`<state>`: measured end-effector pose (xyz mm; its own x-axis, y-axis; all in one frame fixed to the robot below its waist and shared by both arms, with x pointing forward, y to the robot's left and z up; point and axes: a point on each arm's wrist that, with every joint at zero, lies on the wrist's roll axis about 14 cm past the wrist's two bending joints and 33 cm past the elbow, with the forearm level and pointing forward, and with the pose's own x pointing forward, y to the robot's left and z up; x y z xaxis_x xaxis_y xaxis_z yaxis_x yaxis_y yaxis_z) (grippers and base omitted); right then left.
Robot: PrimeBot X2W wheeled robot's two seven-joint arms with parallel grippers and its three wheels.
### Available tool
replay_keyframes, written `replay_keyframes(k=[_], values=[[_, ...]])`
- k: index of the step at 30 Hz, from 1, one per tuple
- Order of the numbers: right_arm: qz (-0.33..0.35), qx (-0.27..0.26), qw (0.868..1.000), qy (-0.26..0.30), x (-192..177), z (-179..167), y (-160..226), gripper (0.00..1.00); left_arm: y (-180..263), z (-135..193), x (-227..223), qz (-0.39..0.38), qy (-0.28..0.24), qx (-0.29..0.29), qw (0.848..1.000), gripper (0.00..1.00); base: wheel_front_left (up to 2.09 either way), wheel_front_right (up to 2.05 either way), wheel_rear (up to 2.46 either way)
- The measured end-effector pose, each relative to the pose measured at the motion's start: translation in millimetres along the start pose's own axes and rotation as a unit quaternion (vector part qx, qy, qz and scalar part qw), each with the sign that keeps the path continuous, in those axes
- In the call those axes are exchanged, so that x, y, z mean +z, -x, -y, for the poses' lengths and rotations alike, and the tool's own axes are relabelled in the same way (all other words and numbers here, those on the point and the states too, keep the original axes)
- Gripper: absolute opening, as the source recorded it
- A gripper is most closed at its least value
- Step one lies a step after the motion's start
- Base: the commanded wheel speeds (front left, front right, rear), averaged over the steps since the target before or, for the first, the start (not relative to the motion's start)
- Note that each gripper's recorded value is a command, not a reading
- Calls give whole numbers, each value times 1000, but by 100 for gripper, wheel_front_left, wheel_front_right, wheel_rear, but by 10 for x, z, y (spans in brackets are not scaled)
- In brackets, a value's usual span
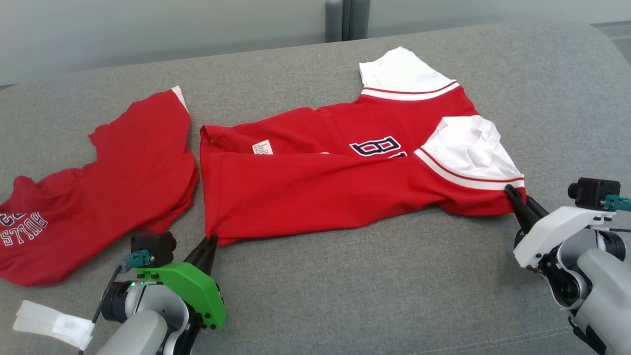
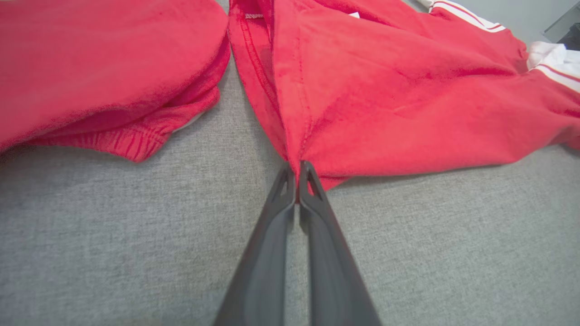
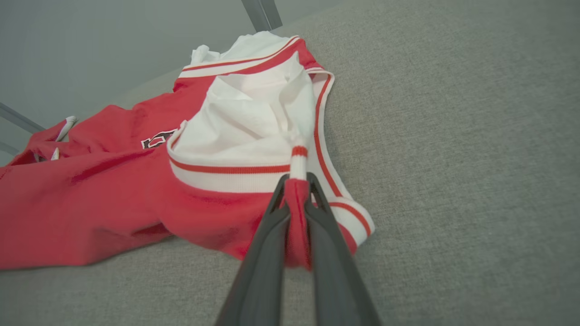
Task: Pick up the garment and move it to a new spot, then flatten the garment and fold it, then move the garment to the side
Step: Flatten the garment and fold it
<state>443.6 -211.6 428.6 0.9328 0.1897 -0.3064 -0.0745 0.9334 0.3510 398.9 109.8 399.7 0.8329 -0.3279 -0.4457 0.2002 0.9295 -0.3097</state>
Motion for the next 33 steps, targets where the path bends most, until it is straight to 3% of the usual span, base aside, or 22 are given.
replay_keyframes(k=[33], values=[[-41,-20,998,-34,-502,242,815,0,737,-9,-415,-10,8,29,999,0,0,0,0]])
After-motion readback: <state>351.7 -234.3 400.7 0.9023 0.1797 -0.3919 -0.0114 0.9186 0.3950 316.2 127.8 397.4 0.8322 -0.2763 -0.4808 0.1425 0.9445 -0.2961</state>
